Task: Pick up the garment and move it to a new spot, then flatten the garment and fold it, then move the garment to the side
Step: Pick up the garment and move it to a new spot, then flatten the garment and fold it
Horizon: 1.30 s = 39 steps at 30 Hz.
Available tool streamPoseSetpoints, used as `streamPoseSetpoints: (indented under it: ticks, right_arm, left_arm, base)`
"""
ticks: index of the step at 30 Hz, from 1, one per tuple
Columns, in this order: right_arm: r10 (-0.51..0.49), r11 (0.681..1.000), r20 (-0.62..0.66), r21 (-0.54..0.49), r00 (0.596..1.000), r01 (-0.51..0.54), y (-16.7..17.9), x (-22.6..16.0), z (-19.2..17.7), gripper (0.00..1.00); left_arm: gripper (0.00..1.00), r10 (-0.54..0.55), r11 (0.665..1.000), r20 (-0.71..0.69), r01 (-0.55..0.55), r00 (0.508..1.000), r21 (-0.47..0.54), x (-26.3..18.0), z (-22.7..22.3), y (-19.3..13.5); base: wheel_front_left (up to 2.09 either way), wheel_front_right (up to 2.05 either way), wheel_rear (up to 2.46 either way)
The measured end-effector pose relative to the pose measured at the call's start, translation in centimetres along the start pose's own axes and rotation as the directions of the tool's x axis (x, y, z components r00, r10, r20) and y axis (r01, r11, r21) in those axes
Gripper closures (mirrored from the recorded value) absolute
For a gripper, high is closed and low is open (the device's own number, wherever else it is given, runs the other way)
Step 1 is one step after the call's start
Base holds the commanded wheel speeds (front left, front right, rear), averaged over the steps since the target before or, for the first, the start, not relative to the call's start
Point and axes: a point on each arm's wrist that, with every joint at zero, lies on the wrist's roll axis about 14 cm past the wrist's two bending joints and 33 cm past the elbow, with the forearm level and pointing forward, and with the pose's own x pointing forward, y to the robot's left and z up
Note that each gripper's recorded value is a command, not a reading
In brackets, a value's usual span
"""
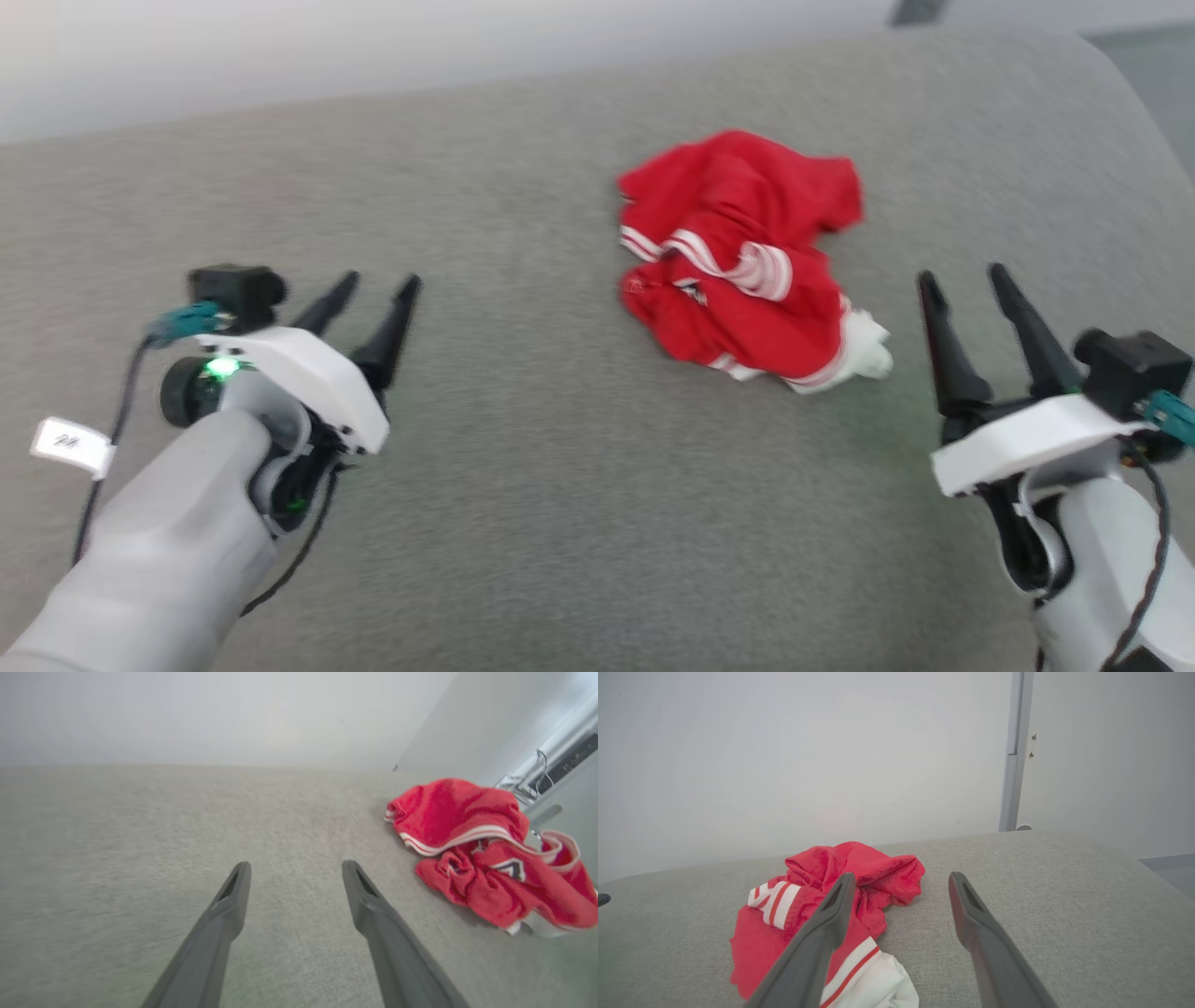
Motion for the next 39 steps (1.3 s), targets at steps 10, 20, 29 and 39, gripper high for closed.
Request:
streamPoseSetpoints:
  ticks: [10,20,29,39]
  right_arm:
    - [0.071,0.997,-0.002,-0.020,0.998,-0.071,1.6,0.3,0.4,0.00]
    - [0.097,0.995,0.009,-0.028,0.995,-0.096,2.2,-0.8,1.1,0.00]
    - [0.088,0.996,0.045,-0.026,0.995,-0.087,1.9,-1.9,2.3,0.00]
    - [0.066,0.998,0.082,-0.029,0.994,-0.064,1.2,-2.9,3.3,0.00]
  left_arm:
    - [0.00,0.272,0.962,0.168,-0.268,0.948,-0.046,-9.7,0.9,5.4]
    - [0.00,0.406,0.912,0.282,-0.403,0.869,-0.071,-16.7,0.8,6.6]
    - [0.00,0.424,0.890,0.343,-0.456,0.838,0.015,-20.1,0.7,5.9]
    - [0.00,0.409,0.887,0.399,-0.461,0.820,0.038,-21.4,1.4,4.8]
  base:
    - [0.00,0.00,0.00]
    - [0.00,0.00,0.00]
    - [0.00,0.00,0.00]
    - [0.00,0.00,0.00]
